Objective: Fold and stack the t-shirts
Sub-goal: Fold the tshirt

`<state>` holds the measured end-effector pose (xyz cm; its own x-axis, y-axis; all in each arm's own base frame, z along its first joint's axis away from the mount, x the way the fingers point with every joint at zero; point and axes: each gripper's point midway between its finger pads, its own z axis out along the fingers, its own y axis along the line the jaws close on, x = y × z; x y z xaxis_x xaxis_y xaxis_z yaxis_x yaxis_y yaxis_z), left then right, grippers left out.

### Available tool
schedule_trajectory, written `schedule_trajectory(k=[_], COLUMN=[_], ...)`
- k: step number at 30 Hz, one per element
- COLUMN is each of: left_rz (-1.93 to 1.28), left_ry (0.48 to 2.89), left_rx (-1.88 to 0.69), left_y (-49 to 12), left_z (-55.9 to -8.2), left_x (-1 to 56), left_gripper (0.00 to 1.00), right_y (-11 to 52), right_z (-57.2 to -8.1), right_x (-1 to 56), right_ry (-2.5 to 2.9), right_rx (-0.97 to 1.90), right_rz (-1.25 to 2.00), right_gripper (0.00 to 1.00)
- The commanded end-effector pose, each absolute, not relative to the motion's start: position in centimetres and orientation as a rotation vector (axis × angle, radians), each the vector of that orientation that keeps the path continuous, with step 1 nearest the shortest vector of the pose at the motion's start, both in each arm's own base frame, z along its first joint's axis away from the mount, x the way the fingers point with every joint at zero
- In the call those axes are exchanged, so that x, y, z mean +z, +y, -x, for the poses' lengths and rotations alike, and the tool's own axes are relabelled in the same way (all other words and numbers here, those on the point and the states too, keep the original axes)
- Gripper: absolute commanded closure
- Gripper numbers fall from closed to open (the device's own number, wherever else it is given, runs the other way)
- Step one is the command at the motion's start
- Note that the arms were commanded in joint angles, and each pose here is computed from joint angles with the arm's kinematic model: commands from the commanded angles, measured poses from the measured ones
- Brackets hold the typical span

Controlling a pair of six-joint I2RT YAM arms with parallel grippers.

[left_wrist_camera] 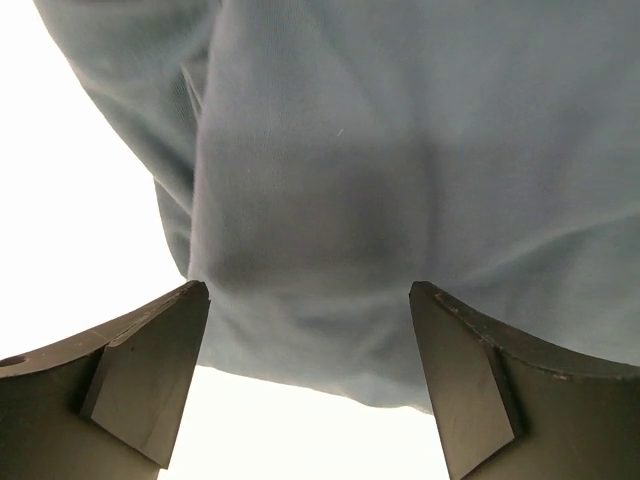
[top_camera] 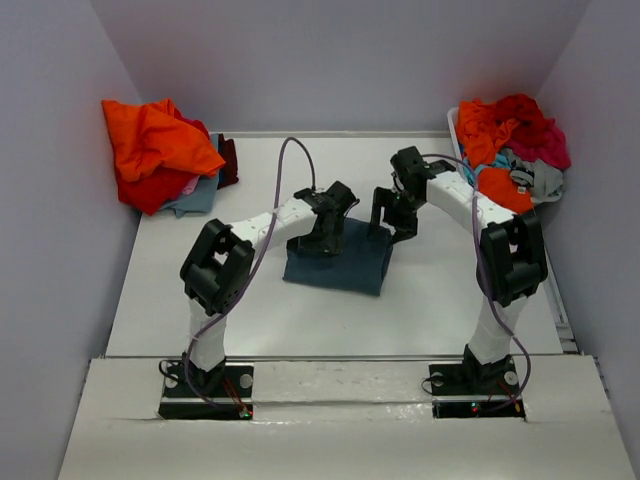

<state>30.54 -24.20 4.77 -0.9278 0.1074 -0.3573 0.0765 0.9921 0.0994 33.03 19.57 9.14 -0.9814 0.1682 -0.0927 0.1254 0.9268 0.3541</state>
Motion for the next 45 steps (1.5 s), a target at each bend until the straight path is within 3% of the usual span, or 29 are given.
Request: schedule_trajectory(k=[1,4,10,22,28,35,45], left_rz=[-0.111,-0.108,-0.147,-0.290,-0.309,-0.265,-0.041], left_ry=[2.667,2.624,2.668,2.788,2.822,2.799,2.759], left_rx=[0.079,0.038,0.073,0.155,0.171,0.139,-0.058], left_y=[-24.8,-25.8,-26.2,-27.2,-26.7,-26.4,-23.7], left_z=[-32.4,-33.7,-33.9,-34.1,-33.2,-33.4,-34.6], left_x=[10.2,12.3,10.2,3.7,2.4,3.8,9.1], left_gripper=[0.06,0.06,0.06,0.06,0.06,0.06,0.02], right_y=[21.3,22.1,23.4,24.5,25.0,23.6,21.8], right_z=[-34.4,-34.8,-35.5,-39.7,-40.8,-41.2,-40.2], right_x=[12.8,13.4,11.5,5.0,5.0,8.2,6.6], right_ry=[2.882,2.869,2.919,2.951,2.961,2.903,2.938], right_rx=[0.593,0.618,0.678,0.611,0.612,0.516,0.419], right_rz=[-0.158,-0.142,-0.143,-0.124,-0.101,-0.096,-0.116], right_gripper=[0.29,0.31,0.38,0.39,0.38,0.37,0.37])
